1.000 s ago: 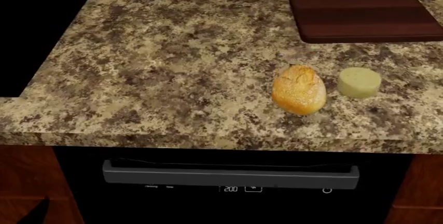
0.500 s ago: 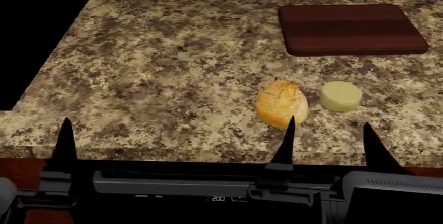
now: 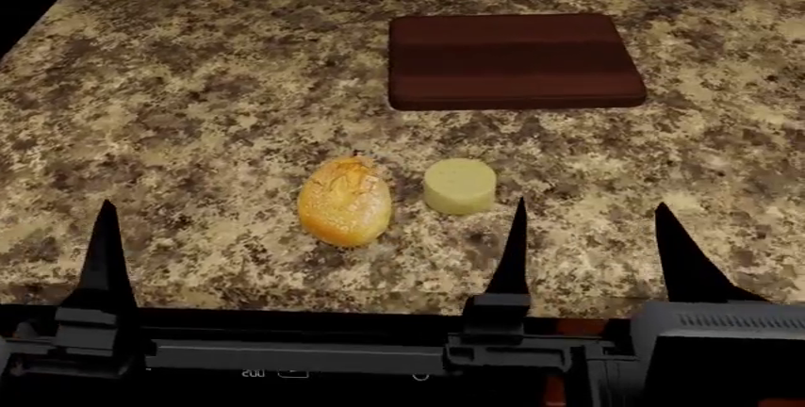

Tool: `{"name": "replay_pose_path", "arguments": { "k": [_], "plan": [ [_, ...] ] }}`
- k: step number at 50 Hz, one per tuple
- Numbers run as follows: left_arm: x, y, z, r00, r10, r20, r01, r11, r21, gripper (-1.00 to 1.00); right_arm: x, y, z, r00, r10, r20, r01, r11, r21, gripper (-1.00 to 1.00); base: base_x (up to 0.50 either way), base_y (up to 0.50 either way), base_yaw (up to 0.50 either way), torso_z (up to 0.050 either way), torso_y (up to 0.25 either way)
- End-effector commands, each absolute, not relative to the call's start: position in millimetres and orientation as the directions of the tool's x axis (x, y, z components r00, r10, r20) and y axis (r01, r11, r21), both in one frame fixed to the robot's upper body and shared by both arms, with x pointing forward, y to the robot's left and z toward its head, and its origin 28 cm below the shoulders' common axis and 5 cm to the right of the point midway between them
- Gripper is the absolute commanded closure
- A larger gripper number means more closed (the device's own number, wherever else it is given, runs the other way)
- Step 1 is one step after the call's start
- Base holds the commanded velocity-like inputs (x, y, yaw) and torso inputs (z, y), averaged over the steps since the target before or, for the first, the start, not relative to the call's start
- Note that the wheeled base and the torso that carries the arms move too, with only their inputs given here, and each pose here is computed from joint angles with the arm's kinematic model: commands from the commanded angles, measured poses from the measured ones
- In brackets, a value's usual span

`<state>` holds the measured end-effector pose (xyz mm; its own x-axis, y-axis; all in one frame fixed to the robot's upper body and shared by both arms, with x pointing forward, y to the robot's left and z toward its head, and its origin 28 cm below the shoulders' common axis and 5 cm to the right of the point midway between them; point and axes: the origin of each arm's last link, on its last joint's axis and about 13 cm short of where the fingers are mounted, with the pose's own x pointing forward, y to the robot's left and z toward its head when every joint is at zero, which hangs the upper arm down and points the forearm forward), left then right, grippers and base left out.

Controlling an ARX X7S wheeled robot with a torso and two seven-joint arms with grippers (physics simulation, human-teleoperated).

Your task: Place the bread and cheese on the cutting board.

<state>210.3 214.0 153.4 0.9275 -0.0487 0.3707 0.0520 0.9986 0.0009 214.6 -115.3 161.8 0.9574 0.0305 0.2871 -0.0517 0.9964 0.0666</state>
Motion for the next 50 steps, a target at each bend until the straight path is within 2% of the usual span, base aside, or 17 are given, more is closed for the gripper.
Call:
{"name": "replay_pose_path", "arguments": {
  "k": [1,23,27,37,45,50],
  "plan": [
    [207.6,214.8,157.2,0.924,-0.053,0.379,0.054,0.999,0.006,-1.00,211.8,-112.9,164.5,0.956,0.067,0.286,-0.084,0.995,0.048,-1.00,0.44,-0.29,0.00,0.000,0.000],
    [207.3,214.4,156.7,0.925,-0.057,0.375,0.052,0.998,0.023,-1.00,211.4,-111.5,164.3,0.961,0.087,0.261,-0.091,0.996,0.003,-1.00,0.44,-0.30,0.00,0.000,0.000],
    [206.8,216.2,160.5,0.925,-0.055,0.376,0.054,0.998,0.015,-1.00,212.5,-111.7,163.0,0.966,0.044,0.255,-0.042,0.999,-0.015,-1.00,0.50,-0.09,0.00,0.000,0.000],
    [206.9,218.0,162.2,0.925,-0.046,0.378,0.051,0.999,-0.003,-1.00,214.9,-110.3,160.6,0.968,0.057,0.245,-0.064,0.998,0.019,-1.00,0.50,0.00,0.00,0.000,0.000],
    [207.8,218.4,161.4,0.927,-0.001,0.376,0.007,1.000,-0.015,-1.00,209.2,-112.0,161.3,0.972,0.035,0.232,-0.045,0.998,0.038,-1.00,0.01,0.00,0.00,0.000,0.002],
    [207.1,217.3,161.1,0.927,-0.029,0.374,0.039,0.999,-0.017,-1.00,206.8,-110.5,162.2,0.969,0.063,0.237,-0.075,0.996,0.038,-1.00,0.15,-0.05,0.00,0.000,0.000]
  ]
}}
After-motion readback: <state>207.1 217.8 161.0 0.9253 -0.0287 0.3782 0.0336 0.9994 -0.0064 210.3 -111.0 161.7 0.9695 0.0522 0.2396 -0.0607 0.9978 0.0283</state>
